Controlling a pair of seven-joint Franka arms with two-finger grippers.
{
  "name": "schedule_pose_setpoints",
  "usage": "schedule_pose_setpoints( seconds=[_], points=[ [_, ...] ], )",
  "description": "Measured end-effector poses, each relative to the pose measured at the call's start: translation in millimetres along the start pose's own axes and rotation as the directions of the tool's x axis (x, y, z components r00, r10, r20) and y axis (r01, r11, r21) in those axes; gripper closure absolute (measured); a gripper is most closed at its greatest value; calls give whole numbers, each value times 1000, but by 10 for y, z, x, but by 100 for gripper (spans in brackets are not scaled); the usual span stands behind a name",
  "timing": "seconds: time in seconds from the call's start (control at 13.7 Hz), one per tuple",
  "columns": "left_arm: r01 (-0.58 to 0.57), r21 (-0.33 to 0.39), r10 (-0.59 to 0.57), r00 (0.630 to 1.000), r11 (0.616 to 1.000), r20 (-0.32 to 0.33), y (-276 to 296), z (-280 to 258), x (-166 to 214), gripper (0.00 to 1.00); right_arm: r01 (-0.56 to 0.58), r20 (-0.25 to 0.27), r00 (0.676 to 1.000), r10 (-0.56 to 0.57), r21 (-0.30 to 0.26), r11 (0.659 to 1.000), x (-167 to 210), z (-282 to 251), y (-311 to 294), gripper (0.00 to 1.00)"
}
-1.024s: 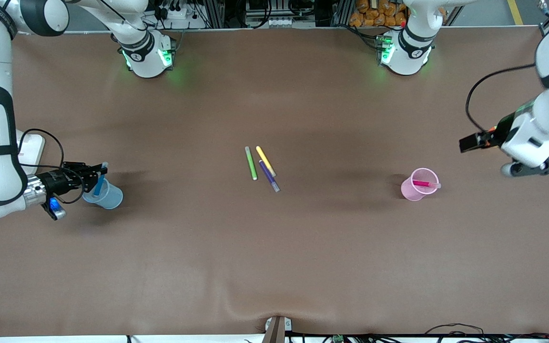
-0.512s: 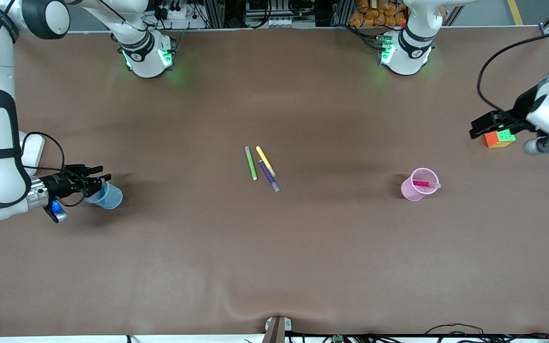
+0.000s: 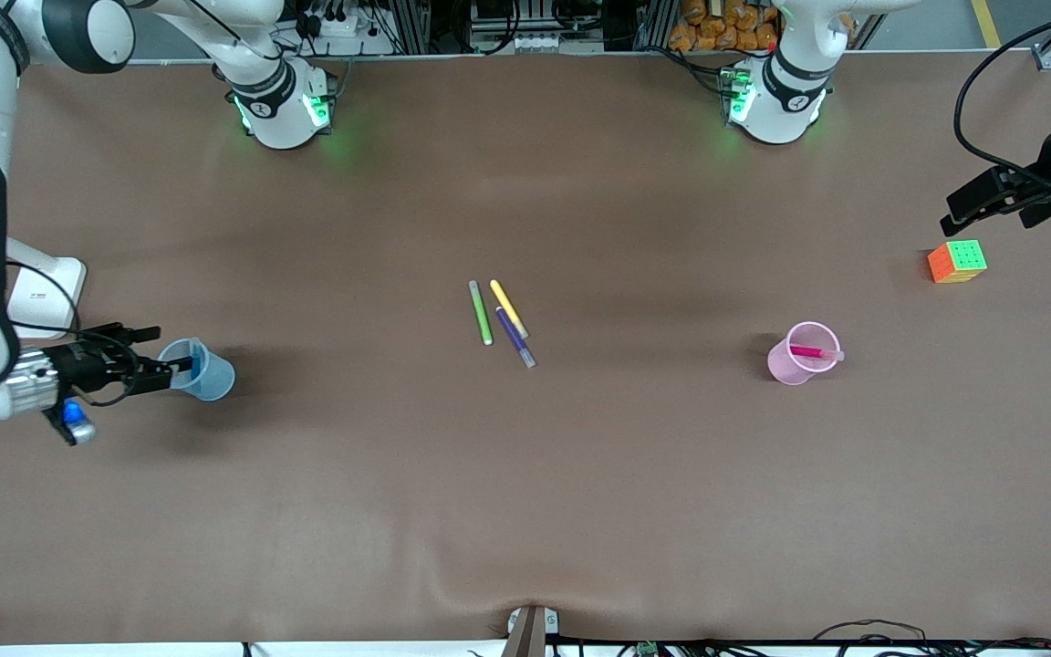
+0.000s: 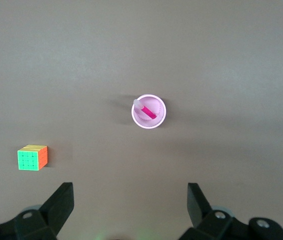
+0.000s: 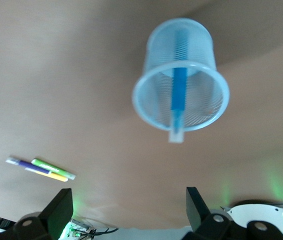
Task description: Place pink and blue markers in matching cups
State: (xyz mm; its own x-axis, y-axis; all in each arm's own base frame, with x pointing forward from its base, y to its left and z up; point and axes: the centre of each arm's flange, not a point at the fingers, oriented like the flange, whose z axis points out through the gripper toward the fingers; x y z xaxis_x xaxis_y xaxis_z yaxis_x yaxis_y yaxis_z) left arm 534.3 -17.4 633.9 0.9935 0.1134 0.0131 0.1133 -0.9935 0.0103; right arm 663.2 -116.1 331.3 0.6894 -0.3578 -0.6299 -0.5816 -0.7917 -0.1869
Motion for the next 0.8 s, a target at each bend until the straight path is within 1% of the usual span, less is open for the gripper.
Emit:
schedule_pose_setpoints(
  seconds=[0.22, 0.37, 0.44, 0.51, 0.66, 0.73, 0.8],
  points=[
    [1, 1, -1, 1000, 1000, 5, -4, 23, 0, 0, 62, -80, 995, -63, -12, 998, -303, -485, -250, 0],
    [0, 1, 0, 1000, 1000, 8, -1, 36, -1, 0, 87, -116, 989, -89, -19, 996, -487, -708, -326, 0],
    [-1, 1, 1, 1000, 1000, 11, 3, 50, -2, 0, 99, -140, 985, -104, -43, 994, -629, -843, -363, 0],
    [-1, 2, 1, 1000, 1000, 15, 7, 68, -1, 0, 107, -181, 976, -123, -95, 990, -843, -997, -437, 0],
    [-3, 3, 3, 1000, 1000, 20, 18, 96, 2, 0, 117, -276, 944, -182, -235, 965, -1436, -1231, -754, 0],
    [-4, 3, 4, 1000, 1000, 21, 21, 103, 3, 0, 128, -309, 925, -219, -288, 949, -1742, -1287, -938, 0],
    [-5, 3, 5, 1000, 1000, 22, 26, 106, 4, 0, 143, -327, 911, -250, -320, 937, -2013, -1318, -1084, 0]
  ],
)
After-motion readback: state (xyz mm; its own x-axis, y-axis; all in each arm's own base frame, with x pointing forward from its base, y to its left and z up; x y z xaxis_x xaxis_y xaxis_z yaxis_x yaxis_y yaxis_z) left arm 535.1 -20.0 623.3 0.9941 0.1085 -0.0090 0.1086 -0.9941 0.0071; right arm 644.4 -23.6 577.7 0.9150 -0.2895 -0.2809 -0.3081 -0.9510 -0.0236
